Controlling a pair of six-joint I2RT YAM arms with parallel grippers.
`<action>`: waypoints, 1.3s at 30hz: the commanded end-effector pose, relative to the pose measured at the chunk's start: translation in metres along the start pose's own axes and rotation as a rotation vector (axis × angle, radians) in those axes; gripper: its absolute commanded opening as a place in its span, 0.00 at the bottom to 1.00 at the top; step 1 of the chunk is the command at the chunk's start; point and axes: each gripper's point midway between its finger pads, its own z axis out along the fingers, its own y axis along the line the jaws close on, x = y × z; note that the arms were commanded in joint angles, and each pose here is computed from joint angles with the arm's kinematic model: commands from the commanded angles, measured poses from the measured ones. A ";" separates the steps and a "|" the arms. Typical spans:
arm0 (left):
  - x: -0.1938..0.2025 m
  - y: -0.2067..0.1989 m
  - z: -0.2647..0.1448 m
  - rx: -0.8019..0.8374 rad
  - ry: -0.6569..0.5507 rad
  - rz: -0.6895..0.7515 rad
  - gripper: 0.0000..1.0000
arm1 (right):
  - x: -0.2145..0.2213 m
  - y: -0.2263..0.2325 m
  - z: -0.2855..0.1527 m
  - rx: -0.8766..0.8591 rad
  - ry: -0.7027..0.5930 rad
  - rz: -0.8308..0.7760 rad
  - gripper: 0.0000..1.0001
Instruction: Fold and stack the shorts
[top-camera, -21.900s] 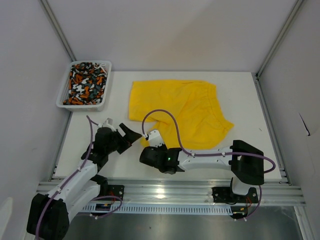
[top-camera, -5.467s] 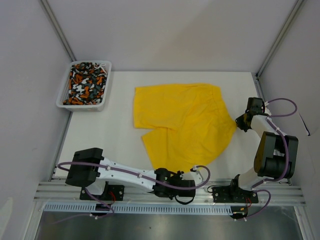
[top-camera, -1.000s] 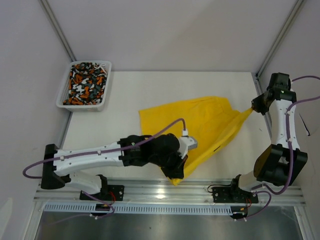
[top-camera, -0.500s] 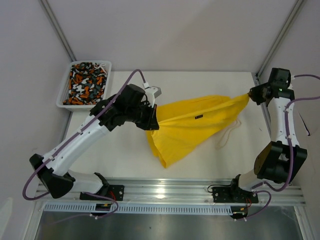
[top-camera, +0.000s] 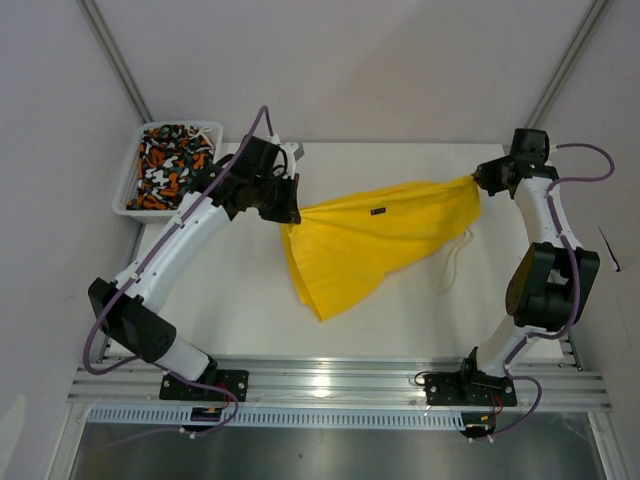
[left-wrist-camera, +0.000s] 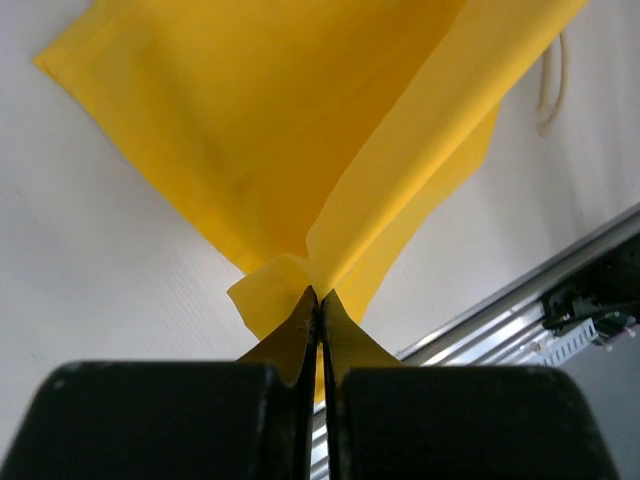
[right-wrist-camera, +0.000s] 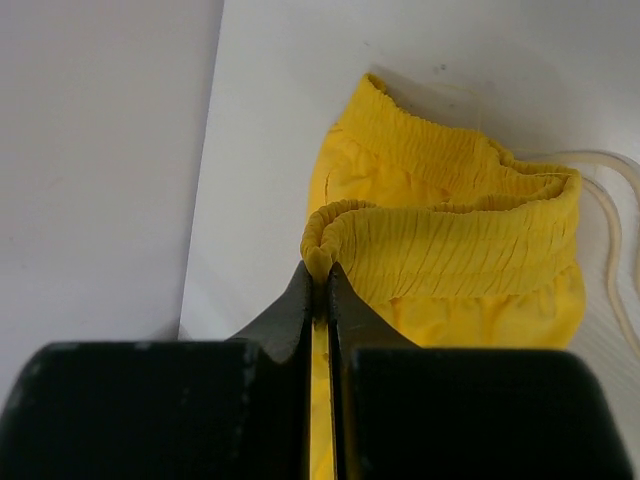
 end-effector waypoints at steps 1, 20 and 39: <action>-0.027 0.026 -0.011 -0.074 -0.067 0.004 0.00 | -0.015 0.043 -0.004 -0.124 -0.063 0.025 0.00; -0.016 -0.016 -0.047 0.188 -0.087 0.040 0.00 | -0.008 0.027 -0.037 -0.109 -0.040 -0.020 0.00; 0.047 -0.105 -0.120 0.431 -0.121 0.111 0.00 | -0.028 -0.090 -0.163 -0.118 -0.111 -0.009 0.00</action>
